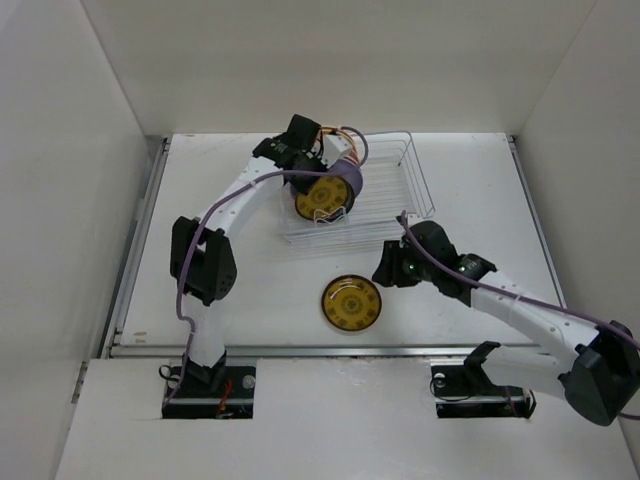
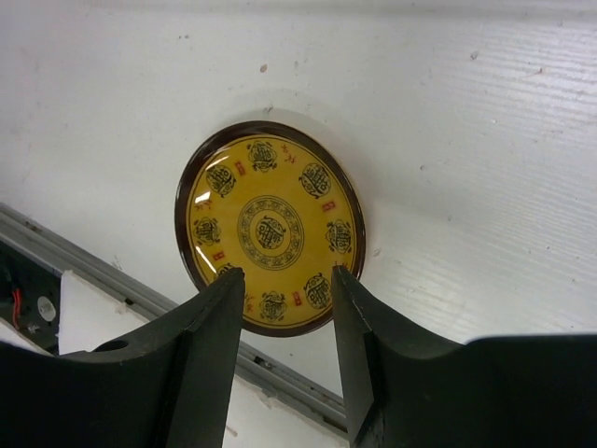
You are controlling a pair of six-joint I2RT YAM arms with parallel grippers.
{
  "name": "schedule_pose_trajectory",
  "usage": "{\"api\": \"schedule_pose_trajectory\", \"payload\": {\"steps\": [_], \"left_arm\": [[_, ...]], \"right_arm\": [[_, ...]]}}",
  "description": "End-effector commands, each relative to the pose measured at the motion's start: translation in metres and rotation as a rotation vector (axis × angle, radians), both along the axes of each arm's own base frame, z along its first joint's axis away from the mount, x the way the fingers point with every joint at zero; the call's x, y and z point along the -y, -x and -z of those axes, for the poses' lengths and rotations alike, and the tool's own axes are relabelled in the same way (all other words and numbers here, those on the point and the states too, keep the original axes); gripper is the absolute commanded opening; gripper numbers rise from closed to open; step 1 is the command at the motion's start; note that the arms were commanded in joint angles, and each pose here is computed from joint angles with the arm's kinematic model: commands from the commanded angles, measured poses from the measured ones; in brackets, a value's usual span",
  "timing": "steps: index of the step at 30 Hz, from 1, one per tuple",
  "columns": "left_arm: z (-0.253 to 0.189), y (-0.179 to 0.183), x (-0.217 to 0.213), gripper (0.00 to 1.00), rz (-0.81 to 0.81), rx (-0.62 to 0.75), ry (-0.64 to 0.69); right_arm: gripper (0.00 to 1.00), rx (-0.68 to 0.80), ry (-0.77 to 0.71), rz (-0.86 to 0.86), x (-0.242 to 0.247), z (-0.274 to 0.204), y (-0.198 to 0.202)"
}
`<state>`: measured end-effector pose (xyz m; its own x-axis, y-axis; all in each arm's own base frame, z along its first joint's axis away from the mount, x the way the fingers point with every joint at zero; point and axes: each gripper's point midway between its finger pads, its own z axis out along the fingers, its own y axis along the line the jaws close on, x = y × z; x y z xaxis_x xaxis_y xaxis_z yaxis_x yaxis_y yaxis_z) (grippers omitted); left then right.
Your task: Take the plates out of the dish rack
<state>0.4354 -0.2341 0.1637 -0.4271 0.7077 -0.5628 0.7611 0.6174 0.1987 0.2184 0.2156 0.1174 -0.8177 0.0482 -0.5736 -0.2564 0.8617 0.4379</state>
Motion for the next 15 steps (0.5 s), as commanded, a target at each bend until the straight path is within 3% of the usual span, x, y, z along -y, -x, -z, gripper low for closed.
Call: {"api": "schedule_pose_trajectory", "payload": {"steps": [1, 8, 13, 15], "left_arm": [[-0.096, 0.008, -0.004, 0.00, -0.118, 0.115, 0.186], [-0.133, 0.036, 0.008, 0.00, -0.036, 0.072, 0.287], [-0.161, 0.071, 0.027, 0.00, 0.039, -0.039, 0.427], [-0.160, 0.100, 0.036, 0.00, 0.105, -0.164, 0.479]], "right_arm": [[0.48, 0.072, 0.003, -0.027, -0.003, -0.027, -0.007], [0.48, 0.125, -0.025, 0.008, -0.005, -0.056, -0.017], [0.52, 0.197, 0.028, 0.269, 0.036, -0.105, -0.045], [0.59, 0.212, 0.082, 0.453, 0.073, -0.119, -0.058]]}}
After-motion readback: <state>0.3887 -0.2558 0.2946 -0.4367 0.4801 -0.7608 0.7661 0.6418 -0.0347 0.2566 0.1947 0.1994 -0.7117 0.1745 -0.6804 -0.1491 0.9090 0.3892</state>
